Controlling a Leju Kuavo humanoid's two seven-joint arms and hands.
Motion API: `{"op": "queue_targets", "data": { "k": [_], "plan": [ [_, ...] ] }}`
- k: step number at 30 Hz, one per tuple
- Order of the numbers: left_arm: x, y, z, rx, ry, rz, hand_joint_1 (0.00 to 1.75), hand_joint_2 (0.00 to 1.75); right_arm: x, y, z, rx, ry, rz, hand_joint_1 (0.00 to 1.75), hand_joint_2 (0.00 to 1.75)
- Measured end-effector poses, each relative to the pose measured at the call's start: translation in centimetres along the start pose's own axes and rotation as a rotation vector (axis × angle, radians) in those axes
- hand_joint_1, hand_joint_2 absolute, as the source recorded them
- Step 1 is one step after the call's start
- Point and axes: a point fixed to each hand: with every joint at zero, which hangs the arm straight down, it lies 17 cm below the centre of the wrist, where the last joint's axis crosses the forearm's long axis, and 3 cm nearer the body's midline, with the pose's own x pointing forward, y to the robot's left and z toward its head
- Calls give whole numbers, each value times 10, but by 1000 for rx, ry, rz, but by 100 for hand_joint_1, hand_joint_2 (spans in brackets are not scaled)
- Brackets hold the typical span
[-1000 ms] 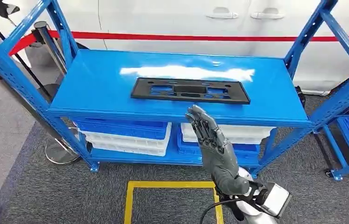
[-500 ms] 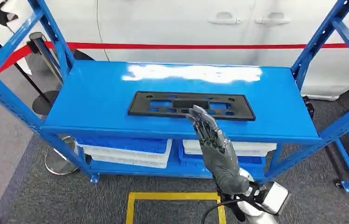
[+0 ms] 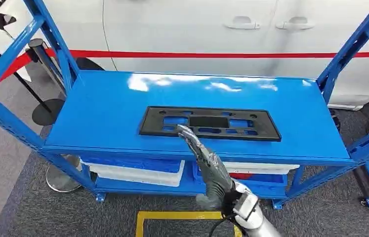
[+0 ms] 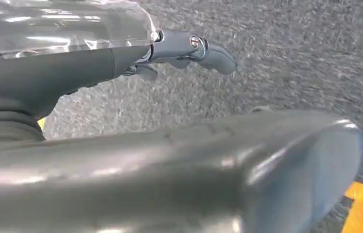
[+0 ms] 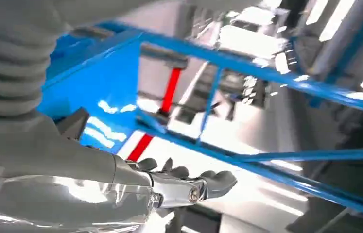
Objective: Take the parts from the cabinet and place them on the table.
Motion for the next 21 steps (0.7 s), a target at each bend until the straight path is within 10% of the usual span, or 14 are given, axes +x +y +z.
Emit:
{"op": "queue_targets", "data": {
  "k": [14,21],
  "plan": [
    [1,-5,1,-19,-11,-23,0,0,-66,4,-28,5,108,434,0,175],
    [0,-7,2,-28,-17,-33,0,0,-73,14,-45,57,86,1004,0,175]
  ]
}}
